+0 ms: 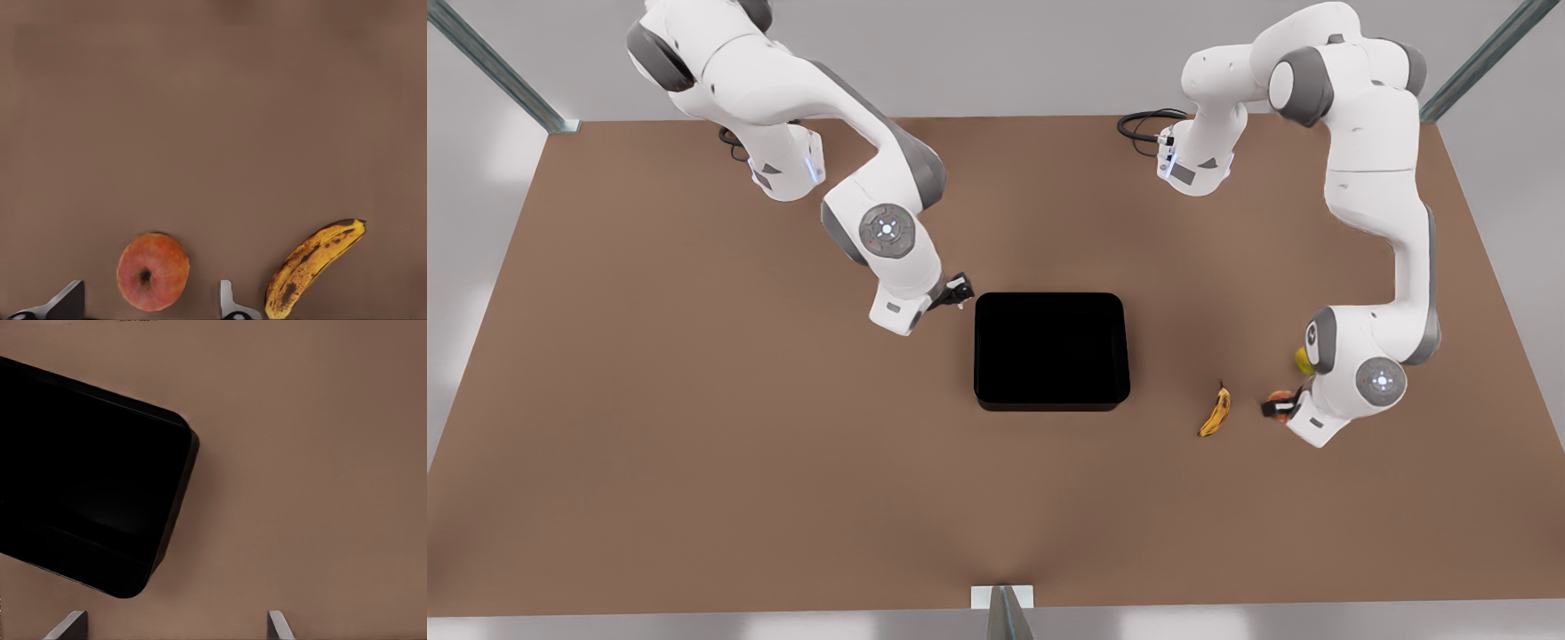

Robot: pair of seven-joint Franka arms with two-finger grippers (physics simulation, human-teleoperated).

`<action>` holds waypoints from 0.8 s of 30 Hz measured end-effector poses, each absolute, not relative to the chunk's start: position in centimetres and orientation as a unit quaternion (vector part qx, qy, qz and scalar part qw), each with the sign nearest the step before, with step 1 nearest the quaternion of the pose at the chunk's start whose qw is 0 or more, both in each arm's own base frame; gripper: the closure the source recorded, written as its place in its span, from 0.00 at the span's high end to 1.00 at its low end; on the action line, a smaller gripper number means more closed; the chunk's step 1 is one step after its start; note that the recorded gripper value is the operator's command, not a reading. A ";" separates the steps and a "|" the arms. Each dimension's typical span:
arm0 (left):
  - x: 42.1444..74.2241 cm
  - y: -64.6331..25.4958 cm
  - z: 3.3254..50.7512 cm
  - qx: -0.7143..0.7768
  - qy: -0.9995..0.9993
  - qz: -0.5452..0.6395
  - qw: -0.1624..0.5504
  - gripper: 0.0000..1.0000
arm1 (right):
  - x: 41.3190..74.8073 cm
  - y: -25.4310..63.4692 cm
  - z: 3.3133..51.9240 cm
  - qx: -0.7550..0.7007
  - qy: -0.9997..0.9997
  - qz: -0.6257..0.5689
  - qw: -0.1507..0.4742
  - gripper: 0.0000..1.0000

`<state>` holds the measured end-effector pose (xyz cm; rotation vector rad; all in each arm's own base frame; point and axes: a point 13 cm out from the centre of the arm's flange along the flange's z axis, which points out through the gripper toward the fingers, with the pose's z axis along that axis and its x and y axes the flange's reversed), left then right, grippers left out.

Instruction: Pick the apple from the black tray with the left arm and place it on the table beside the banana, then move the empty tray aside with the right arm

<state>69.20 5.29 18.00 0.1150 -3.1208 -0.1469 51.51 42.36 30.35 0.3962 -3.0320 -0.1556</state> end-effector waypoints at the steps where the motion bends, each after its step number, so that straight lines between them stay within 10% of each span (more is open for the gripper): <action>1: 73.1 3.3 26.3 0.031 -0.998 -0.032 -0.042 1.00 | 52.0 42.8 29.0 0.100 -0.993 -0.055 0.042 1.00; 3: 72.1 2.5 38.6 0.039 -0.996 0.003 -0.082 1.00 | 52.3 44.2 26.8 0.050 -0.995 -0.067 0.044 1.00; 5: 66.4 2.1 40.6 0.045 -0.997 0.022 -0.054 1.00 | 51.6 45.4 24.6 0.015 -0.997 -0.069 0.045 1.00; 24: 62.5 0.0 40.2 0.000 -0.999 0.044 0.023 1.00 | 50.3 47.8 12.4 -0.109 -0.991 -0.076 -0.007 1.00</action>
